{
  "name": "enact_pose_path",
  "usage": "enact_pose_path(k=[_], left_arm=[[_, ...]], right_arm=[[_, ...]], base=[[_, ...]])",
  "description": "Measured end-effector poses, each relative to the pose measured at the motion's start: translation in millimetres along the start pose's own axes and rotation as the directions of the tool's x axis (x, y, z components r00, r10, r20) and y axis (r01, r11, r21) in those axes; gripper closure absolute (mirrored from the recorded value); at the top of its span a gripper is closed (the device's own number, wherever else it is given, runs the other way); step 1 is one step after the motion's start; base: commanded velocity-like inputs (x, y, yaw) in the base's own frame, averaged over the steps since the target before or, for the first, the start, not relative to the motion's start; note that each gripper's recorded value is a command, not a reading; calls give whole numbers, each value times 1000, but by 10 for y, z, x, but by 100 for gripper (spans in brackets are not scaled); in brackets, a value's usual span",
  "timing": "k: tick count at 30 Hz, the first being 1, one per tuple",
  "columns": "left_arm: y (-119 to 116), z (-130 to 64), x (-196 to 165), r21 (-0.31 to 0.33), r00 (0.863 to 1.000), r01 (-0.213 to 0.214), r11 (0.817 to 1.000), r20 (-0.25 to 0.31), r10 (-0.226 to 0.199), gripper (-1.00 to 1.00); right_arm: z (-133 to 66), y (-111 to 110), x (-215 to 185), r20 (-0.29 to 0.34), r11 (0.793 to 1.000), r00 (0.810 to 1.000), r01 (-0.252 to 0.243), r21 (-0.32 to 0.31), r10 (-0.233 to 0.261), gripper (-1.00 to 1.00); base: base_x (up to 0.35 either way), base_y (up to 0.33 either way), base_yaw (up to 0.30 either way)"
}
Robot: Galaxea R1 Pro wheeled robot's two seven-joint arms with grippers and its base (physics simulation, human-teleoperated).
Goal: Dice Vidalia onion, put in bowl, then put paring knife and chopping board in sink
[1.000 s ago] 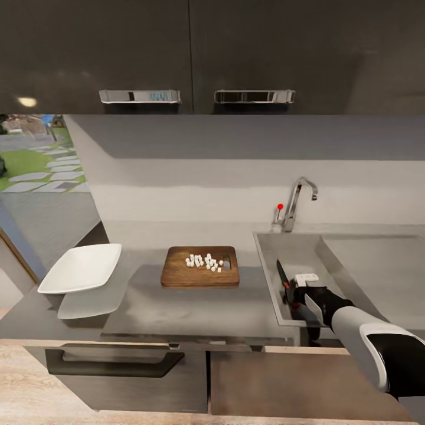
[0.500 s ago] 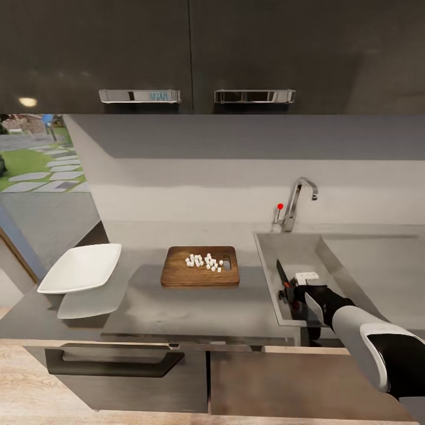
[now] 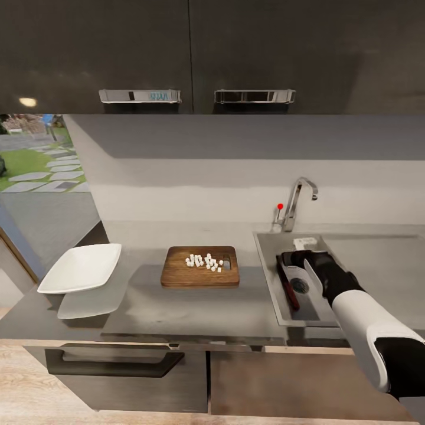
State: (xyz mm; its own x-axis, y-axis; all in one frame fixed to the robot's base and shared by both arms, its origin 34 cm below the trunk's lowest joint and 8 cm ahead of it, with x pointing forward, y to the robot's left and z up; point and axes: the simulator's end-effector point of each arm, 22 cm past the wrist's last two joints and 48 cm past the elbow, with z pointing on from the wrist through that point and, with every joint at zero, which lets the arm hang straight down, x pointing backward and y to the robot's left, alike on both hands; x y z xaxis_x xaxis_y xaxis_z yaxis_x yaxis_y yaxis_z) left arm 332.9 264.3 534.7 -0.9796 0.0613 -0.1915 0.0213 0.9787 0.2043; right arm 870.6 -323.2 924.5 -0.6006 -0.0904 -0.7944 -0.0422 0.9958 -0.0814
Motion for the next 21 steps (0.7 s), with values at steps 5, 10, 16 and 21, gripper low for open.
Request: enact_pose_path(k=[5,10,16,21], left_arm=[[-41,-9,-100,6,999,9,1000,43,-9,-100],[-63,-17,-159,10,997,16,1000,69,-17,-100],[-53,-36,-338,11,988,39,999,150,-40,-100],[-51,-41,-370,11,985,43,999,164,-44,-100]], right_arm=[[-137,51,-339,38,1000,999,2,-9,-1,-100],[-400,137,-797,88,998,995,-36,-46,40,-100],[-593,209,-945,64,992,994,-82,-92,88,-100],[-628,65,-919,46,993,995,-90,-78,93,-100]], base=[[0,0,0],[0,0,0],[0,0,0],[0,0,0]])
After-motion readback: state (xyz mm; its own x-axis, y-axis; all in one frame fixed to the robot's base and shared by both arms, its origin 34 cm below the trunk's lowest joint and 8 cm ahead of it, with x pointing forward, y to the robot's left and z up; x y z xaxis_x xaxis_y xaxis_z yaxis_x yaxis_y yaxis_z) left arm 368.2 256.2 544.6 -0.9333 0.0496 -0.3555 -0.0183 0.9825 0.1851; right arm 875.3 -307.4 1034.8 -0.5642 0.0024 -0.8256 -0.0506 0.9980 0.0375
